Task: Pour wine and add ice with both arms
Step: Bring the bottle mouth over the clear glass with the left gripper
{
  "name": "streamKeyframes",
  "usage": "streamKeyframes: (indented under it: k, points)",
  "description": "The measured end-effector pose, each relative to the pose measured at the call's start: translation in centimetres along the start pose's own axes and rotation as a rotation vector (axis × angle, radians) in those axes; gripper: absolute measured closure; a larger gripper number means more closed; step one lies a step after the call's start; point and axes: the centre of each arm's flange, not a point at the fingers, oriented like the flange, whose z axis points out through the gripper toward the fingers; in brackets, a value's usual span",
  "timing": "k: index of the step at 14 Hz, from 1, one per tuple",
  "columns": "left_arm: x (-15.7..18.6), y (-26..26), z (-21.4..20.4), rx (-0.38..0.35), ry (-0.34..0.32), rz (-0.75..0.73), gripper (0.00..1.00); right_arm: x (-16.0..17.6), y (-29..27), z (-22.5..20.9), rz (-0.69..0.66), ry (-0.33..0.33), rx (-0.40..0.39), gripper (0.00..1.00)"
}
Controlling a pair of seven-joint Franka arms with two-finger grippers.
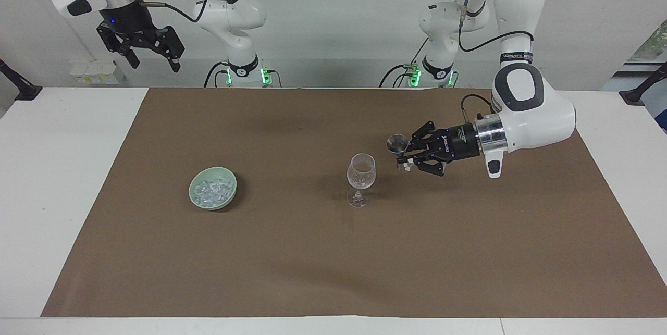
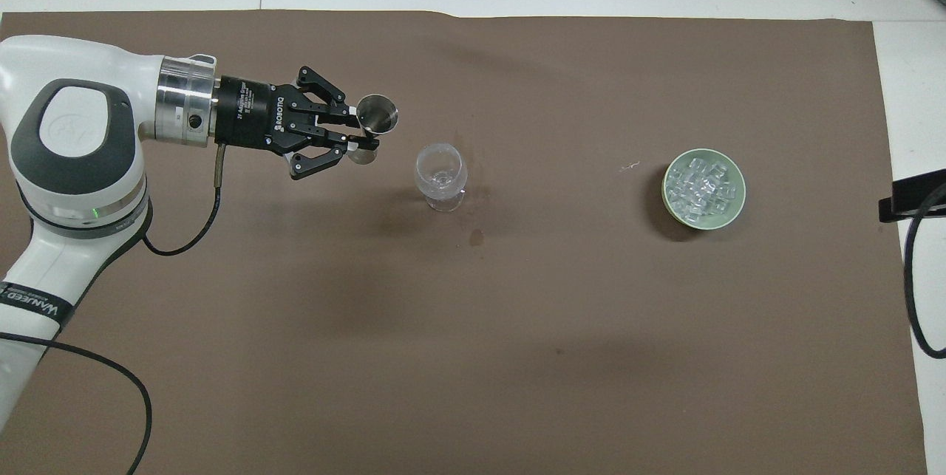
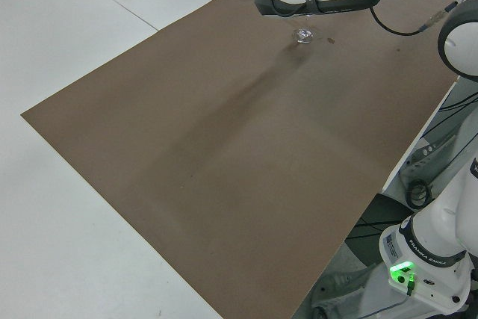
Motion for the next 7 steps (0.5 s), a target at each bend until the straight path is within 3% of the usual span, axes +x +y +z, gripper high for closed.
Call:
streamKeyframes:
  k: [7]
  points:
    - [-0.3,-0.5,2.5,-0.019,0.058,0.016,0.77,0.0,0.0,0.0,0.000,0.000,0.000,0.00]
